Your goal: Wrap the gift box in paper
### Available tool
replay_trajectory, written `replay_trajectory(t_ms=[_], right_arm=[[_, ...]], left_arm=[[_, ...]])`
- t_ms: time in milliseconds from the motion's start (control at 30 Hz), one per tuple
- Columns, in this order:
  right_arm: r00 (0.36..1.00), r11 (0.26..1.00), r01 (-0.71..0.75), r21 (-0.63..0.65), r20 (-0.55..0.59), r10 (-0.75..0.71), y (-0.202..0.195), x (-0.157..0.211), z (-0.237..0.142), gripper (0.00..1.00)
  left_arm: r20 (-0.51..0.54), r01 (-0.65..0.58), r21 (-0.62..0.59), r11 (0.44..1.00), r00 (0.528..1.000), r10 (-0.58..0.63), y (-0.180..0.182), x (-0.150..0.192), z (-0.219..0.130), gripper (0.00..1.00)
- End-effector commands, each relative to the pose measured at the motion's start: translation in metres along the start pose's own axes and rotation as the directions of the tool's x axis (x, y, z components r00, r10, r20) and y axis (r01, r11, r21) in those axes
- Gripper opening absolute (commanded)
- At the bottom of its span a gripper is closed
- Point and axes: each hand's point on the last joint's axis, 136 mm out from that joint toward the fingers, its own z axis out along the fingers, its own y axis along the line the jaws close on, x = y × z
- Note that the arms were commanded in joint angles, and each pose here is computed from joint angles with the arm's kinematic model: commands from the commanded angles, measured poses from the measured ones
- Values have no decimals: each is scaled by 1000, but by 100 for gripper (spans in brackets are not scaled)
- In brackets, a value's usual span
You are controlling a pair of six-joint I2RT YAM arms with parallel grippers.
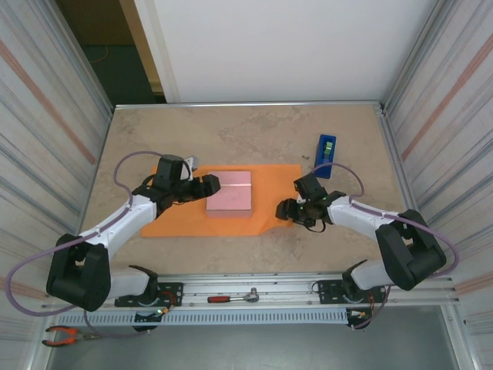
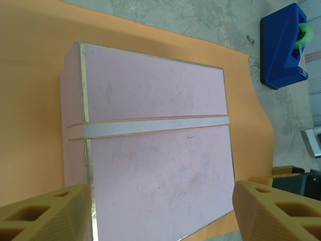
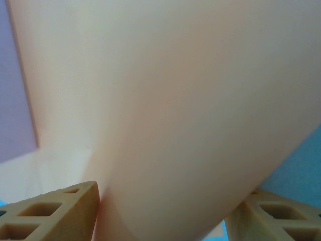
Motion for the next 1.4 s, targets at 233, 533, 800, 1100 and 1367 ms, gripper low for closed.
replay_trajectory(t_ms=[233,533,800,1100,1367], right_arm=[[991,978,1,-209,133,27,21,-65,-15,64],[996,992,-36,-117,74,45,-2,-52,-23,51],[999,991,-27,-135,39,32,4,-34,-34,15],[983,951,185,-248,67,-173,103,-31,-53,0],[959,903,278,-328,49,-278,168,-17,-47,1]], left_arm=[[29,-29,35,999,999,28,-12,-14,0,75],[30,-37,35,999,999,36,-14,-18,1,75],[18,-45,49,998,999,44,-20,-19,-2,75],[10,-13,99,995,1000,12,-40,-26,-9,74],[23,-5,153,988,1000,1,-70,-31,-6,73]])
